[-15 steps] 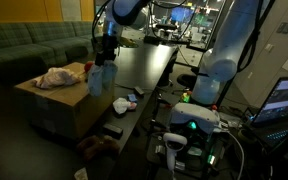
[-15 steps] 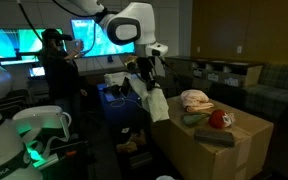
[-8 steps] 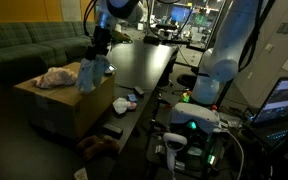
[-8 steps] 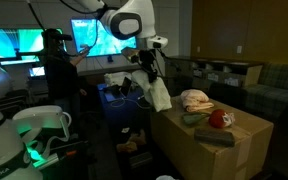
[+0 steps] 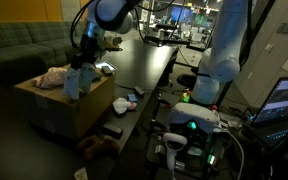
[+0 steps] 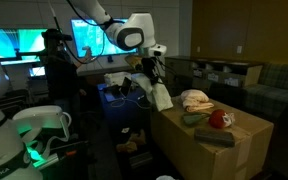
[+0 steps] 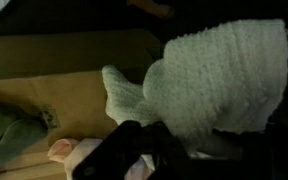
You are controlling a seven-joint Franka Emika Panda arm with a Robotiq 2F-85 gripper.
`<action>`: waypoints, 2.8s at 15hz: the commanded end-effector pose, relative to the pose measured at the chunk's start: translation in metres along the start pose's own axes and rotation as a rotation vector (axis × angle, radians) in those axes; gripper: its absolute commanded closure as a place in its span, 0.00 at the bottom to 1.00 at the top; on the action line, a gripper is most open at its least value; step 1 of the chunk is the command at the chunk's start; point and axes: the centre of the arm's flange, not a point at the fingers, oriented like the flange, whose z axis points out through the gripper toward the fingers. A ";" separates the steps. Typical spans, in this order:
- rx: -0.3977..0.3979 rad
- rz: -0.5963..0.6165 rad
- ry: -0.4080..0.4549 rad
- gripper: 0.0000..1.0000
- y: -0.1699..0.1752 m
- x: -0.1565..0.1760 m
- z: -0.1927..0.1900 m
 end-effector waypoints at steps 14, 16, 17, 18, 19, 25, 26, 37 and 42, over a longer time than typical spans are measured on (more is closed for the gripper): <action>-0.038 0.067 0.161 0.95 -0.007 0.035 0.072; -0.064 0.075 0.164 0.95 -0.002 0.036 0.084; -0.079 0.082 0.170 0.95 0.001 0.038 0.089; -0.092 0.091 0.177 0.95 0.003 0.039 0.091; -0.109 0.100 0.190 0.95 0.006 0.041 0.096; -0.172 0.135 0.210 0.94 0.012 0.047 0.109; -0.184 0.142 0.218 0.94 0.012 0.048 0.110; -0.249 0.122 0.181 0.31 0.017 0.054 0.090; -0.254 0.095 0.211 0.00 0.010 0.065 0.062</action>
